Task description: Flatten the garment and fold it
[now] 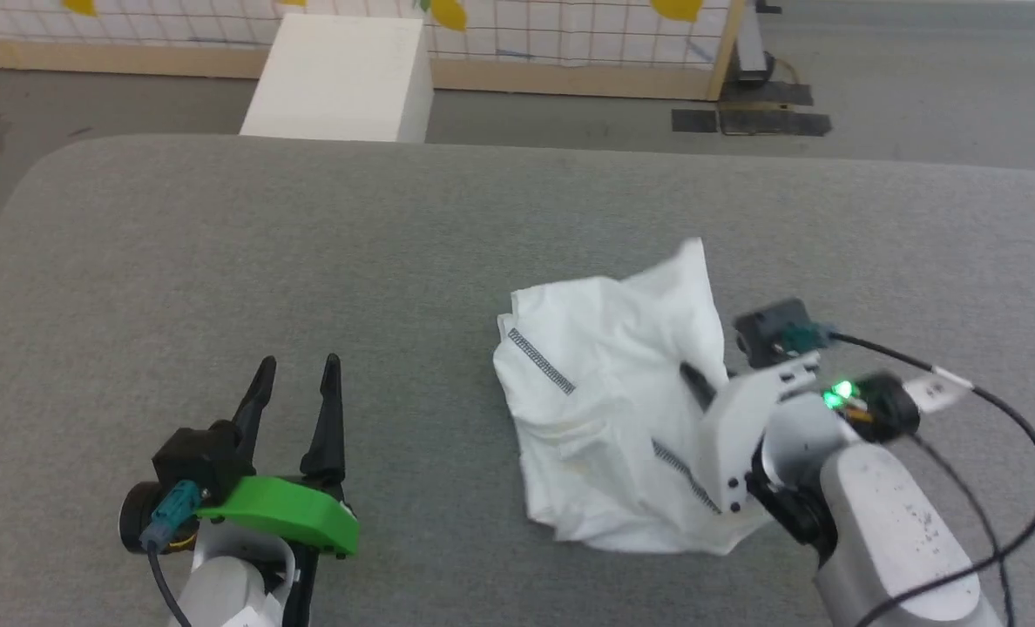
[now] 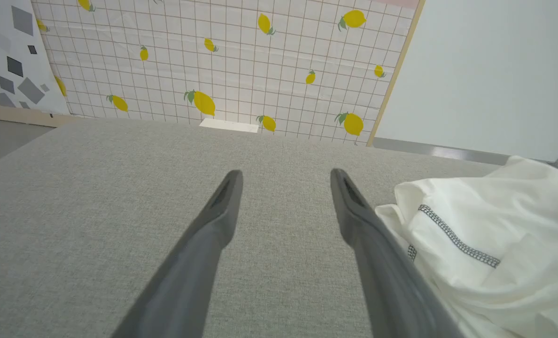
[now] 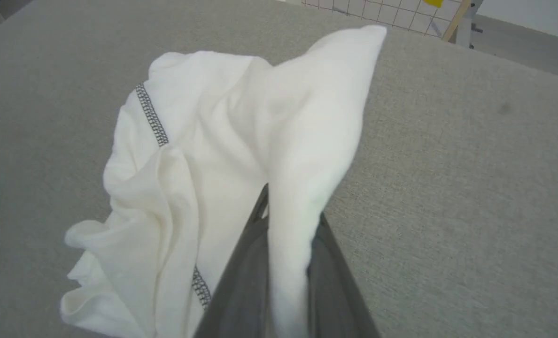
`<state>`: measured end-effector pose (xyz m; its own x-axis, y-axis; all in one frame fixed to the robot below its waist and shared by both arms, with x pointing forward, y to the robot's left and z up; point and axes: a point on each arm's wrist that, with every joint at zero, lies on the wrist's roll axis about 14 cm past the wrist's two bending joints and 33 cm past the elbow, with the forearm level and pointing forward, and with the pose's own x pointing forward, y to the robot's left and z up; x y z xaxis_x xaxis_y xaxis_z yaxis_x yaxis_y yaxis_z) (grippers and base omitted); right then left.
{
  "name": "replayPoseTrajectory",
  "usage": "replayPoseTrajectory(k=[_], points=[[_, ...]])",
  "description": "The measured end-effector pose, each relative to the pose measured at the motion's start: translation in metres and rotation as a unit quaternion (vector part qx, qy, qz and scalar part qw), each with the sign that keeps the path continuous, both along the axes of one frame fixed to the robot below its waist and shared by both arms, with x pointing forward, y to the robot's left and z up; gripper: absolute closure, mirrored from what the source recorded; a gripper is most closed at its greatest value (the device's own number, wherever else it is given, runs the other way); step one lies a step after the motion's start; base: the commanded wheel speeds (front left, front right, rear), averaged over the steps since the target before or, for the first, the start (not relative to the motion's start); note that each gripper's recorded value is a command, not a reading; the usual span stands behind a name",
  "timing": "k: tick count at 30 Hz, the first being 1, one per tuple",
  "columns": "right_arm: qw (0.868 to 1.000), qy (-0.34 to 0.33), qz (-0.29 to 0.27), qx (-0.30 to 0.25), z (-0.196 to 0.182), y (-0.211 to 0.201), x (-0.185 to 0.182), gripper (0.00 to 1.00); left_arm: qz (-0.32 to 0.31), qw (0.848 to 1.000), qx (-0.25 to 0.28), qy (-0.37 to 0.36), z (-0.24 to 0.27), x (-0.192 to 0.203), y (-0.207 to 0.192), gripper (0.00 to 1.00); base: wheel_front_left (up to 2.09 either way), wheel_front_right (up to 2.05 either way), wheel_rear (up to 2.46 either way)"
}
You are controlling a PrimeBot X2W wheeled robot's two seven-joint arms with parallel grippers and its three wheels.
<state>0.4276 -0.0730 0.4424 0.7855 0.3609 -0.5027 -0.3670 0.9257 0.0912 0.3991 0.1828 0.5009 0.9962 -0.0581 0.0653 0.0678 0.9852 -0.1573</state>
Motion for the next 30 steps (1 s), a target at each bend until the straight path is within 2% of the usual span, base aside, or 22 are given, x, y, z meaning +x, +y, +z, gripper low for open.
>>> replayPoseTrajectory(k=[5,12,19,25,30], points=[[0.988,-0.045,0.022,-0.145,0.031,-0.032,0.004,1.0,-0.019,1.0,-0.004,-0.005,0.002,0.009,-0.015,0.0,0.0,0.0,0.0],[0.965,-0.046,-0.025,-0.256,0.05,-0.12,0.002,1.0,-0.064,0.998,-0.007,-0.008,0.0,0.028,-0.048,0.0,0.0,0.0,0.0],[0.945,-0.02,-0.106,-0.31,0.058,-0.213,-0.009,1.0,-0.125,0.992,-0.005,-0.026,0.006,0.058,-0.092,0.0,0.0,0.0,0.0],[0.922,0.023,-0.182,-0.342,0.045,-0.296,-0.021,1.0,-0.174,0.984,-0.001,-0.038,0.002,0.088,-0.127,0.0,0.0,0.0,0.0],[0.904,0.031,-0.219,-0.366,0.039,-0.343,-0.019,1.0,-0.203,0.979,0.012,-0.032,-0.013,0.11,-0.144,0.0,0.0,0.0,0.0]])
